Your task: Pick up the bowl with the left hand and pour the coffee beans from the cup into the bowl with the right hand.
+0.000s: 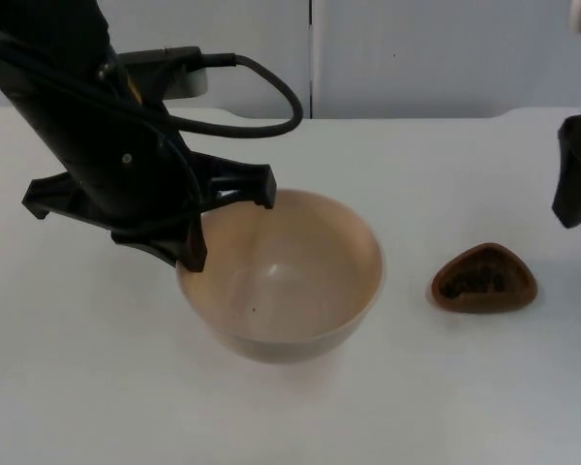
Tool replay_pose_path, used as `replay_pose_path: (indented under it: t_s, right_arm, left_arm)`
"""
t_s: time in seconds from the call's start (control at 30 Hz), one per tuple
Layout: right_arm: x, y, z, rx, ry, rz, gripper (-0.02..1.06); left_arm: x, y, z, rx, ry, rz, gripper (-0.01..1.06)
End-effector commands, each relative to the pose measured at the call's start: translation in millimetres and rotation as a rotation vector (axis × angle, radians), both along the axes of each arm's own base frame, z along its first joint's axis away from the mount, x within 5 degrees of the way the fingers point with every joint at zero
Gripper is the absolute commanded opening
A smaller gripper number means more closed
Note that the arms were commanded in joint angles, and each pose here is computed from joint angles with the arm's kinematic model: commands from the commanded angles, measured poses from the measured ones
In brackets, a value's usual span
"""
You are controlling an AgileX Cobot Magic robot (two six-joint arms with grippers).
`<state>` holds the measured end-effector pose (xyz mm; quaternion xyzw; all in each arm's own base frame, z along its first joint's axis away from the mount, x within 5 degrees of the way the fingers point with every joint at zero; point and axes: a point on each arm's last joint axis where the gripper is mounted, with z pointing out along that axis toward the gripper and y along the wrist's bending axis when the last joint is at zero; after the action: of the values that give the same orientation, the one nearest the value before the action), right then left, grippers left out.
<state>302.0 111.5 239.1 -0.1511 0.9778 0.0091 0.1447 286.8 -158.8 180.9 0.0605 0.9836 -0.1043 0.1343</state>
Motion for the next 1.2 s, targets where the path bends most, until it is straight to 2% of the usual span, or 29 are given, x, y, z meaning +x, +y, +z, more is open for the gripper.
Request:
replay_pose_path:
  t_s: [0.0,0.3,0.47,0.93,1.03,1.17]
  right_arm:
    - [11.1,5.2,0.1,-0.013,-0.010,-0.001,1.00]
    - [38.4,15.0,-23.6,-0.012,-0.027,0.006,0.98]
    - [46.6,15.2,-39.0,-0.044,-0.037,0.012,0.98]
    - [71.6,25.2,-69.9,-0.045,-0.022,0.007,0.97]
    - [76.8,25.6,-79.1,-0.069,-0.015,0.017,0.97]
    - [82.2,28.3,-92.3,-0.057,-0.027,0.014,0.97]
  left_arm:
    - [-1.8,-2.1,3.6,-0.018,-0.006,0.009,0.00]
    - [-1.6,-2.1,3.6,-0.017,-0.009,0.007,0.00]
    - [-1.6,-2.1,3.6,-0.017,-0.009,0.007,0.00]
    - [-1.5,-2.1,3.7,-0.018,-0.011,0.007,0.00]
    - [-1.5,-2.1,3.7,-0.018,-0.011,0.007,0.00]
    - [-1.3,-2.2,3.7,-0.019,-0.013,0.008,0.00]
